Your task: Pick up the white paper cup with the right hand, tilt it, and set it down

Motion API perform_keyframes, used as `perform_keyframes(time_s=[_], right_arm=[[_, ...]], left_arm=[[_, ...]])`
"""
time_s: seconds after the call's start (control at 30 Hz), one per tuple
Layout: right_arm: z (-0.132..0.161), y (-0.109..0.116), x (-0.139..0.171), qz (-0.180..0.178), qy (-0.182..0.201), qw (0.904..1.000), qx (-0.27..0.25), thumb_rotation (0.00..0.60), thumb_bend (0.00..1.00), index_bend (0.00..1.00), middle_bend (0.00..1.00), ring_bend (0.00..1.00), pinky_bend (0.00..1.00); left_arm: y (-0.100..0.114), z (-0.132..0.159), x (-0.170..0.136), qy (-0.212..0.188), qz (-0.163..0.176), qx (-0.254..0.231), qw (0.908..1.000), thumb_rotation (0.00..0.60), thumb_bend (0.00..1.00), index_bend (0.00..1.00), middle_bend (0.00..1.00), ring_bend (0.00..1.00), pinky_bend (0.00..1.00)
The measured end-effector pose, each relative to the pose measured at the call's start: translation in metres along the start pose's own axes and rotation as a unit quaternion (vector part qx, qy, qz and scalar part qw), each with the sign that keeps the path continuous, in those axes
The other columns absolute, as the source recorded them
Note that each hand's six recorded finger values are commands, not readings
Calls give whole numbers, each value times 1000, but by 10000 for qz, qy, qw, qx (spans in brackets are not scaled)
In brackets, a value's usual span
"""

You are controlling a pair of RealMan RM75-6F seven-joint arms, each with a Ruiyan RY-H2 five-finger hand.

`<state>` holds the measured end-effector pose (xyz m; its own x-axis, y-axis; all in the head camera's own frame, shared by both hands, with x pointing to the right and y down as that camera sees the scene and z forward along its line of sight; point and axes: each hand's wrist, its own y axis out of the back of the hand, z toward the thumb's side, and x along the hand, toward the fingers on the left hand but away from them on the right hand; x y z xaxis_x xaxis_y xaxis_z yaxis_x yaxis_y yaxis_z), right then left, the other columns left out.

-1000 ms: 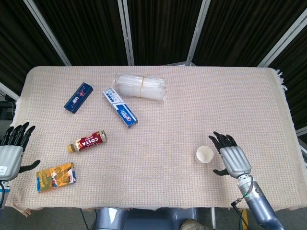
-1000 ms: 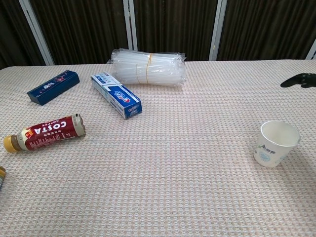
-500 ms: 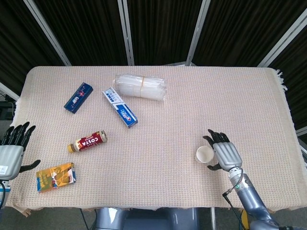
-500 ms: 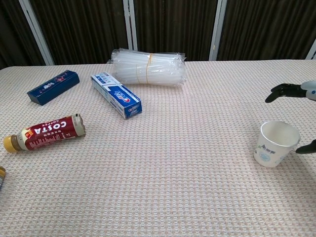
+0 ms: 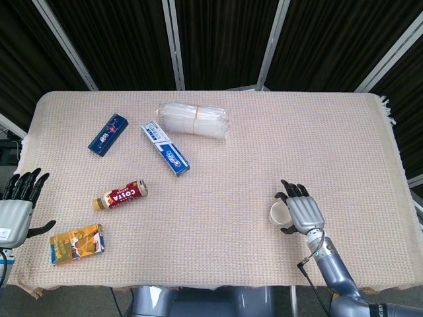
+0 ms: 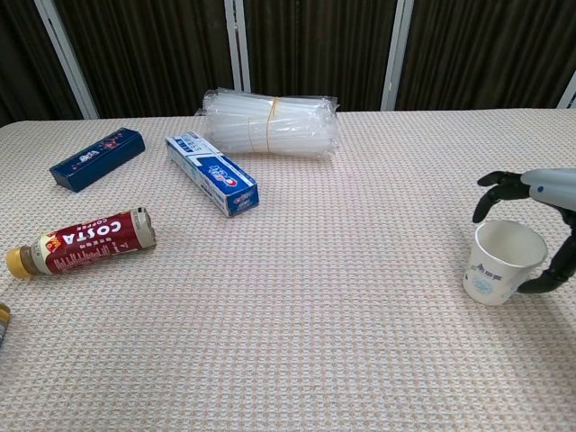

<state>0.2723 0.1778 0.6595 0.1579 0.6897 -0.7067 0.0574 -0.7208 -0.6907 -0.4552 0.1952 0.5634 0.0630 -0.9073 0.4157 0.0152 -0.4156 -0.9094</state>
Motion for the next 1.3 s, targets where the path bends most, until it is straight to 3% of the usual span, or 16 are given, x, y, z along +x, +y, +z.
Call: perform_keyframes(time_s=[0.13, 0.5, 0.77, 1.07, 1.3], right_arm=[[2, 0, -1, -54, 3, 10000, -23, 600, 186, 393, 3, 0, 0], [11, 3, -4, -214, 76, 9995, -211, 600, 187, 434, 41, 0, 0], [23, 14, -13, -328, 148, 9961, -809, 600, 188, 444, 53, 0, 0], [25, 15, -34, -156, -34, 9913, -1309, 600, 189, 445, 53, 0, 0], [14, 13, -50, 5, -272, 9901, -1379, 600, 189, 446, 53, 0, 0]], left_arm=[[0, 0, 0, 3, 2, 0, 10000, 600, 0, 0, 0, 0, 0], [0, 0, 0, 6, 3, 1, 10000, 600, 0, 0, 0, 0, 0], [0, 0, 0, 14, 6, 5, 10000, 600, 0, 0, 0, 0, 0], [0, 0, 1, 25, 8, 13, 10000, 600, 0, 0, 0, 0, 0], [0, 1, 1, 33, 1, 15, 10000, 600, 0, 0, 0, 0, 0]])
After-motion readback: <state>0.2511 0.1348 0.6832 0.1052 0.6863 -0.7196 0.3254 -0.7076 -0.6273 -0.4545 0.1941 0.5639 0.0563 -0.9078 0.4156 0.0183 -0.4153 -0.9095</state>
